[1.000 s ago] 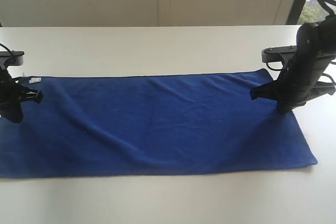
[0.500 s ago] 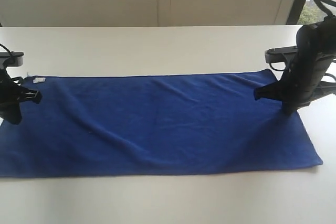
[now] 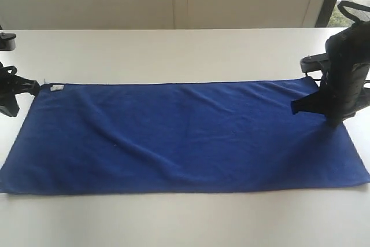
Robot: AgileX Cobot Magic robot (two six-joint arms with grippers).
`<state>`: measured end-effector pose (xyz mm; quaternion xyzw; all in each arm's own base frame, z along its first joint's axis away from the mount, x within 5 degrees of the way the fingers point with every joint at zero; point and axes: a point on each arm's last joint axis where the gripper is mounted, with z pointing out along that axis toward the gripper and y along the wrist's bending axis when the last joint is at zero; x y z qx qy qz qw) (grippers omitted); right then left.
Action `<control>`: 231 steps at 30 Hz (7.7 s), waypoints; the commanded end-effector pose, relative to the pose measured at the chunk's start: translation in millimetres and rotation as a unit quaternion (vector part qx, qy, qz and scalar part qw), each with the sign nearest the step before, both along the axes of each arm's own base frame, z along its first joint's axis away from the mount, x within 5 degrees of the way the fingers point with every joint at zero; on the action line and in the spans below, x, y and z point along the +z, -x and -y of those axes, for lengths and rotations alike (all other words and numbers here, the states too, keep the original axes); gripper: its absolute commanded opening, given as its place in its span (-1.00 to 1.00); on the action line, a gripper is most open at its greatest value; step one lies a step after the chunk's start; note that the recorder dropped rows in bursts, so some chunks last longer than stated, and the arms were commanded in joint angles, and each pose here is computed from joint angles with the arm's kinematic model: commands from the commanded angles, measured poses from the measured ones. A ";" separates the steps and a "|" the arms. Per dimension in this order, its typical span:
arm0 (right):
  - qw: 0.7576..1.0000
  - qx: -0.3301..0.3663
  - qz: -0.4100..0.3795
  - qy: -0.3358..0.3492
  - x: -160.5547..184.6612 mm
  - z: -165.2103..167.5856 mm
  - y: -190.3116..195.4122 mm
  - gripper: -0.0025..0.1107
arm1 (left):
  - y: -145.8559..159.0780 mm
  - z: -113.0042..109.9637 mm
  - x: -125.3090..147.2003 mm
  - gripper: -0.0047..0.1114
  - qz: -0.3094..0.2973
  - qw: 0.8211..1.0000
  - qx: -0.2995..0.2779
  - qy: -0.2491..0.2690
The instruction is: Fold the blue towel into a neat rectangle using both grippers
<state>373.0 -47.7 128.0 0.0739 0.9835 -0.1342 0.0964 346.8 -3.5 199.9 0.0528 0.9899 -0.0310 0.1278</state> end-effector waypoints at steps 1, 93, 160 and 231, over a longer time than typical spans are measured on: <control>0.999 -0.026 -0.028 0.011 -5.7 16.8 7.8 -0.96 | 3.7 3.1 2.5 -0.92 -0.009 1.000 -0.002 0.006; 0.994 -0.017 0.091 -0.064 67.1 14.1 13.0 -0.96 | 22.2 19.3 30.8 -0.92 0.052 0.994 -0.054 0.077; 0.943 0.052 0.298 -0.141 163.9 -16.8 149.4 -0.96 | 186.4 4.8 116.3 -0.92 0.293 0.948 -0.083 0.089; 0.993 0.017 0.059 -0.102 8.0 70.2 16.8 -0.96 | 185.5 4.1 117.0 -0.92 0.298 0.947 -0.080 0.086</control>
